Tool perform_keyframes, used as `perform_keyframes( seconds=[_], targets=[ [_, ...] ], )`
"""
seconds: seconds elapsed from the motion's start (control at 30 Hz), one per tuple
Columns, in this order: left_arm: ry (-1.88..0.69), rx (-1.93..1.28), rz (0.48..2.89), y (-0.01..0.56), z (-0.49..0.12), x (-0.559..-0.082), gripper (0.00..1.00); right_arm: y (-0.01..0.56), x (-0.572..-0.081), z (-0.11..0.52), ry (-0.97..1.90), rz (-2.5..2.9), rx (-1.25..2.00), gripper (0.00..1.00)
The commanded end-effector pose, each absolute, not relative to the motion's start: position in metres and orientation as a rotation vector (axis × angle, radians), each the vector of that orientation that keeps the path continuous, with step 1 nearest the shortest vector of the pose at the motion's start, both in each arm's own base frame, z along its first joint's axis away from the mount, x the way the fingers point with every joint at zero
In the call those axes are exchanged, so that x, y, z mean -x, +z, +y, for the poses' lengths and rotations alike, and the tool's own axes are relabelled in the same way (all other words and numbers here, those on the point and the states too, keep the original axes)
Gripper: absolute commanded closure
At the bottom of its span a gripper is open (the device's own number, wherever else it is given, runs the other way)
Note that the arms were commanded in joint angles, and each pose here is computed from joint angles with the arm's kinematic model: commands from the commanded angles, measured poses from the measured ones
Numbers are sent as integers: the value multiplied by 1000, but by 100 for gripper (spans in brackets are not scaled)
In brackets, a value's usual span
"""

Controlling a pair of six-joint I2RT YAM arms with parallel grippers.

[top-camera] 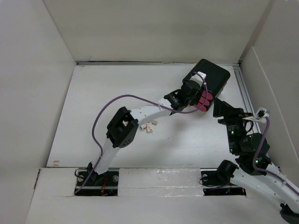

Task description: Organize the desk

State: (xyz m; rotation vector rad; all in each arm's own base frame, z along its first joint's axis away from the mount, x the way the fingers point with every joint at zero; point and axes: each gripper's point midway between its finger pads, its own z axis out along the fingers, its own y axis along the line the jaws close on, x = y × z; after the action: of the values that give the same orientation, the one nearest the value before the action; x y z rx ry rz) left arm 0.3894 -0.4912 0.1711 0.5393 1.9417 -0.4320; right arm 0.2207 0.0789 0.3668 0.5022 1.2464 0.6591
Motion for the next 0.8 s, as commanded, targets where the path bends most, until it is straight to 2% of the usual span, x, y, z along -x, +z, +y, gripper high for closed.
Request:
perform_keyframes(
  seconds=[0.0, 0.43, 0.63, 0.77],
  targets=[
    [-434, -515, 1871, 204, -497, -400, 51, 376, -217, 77, 693, 1211, -503, 35],
    [-447, -555, 1857, 205, -510, -410, 53, 374, -220, 85, 694, 1228, -477, 35],
    [-448, -567, 1850, 203, -513, -411, 61, 373, -221, 88, 696, 1231, -465, 35],
    [-451, -566, 1847, 205, -512, -410, 74, 374, -221, 89, 695, 1230, -462, 36]
  ],
)
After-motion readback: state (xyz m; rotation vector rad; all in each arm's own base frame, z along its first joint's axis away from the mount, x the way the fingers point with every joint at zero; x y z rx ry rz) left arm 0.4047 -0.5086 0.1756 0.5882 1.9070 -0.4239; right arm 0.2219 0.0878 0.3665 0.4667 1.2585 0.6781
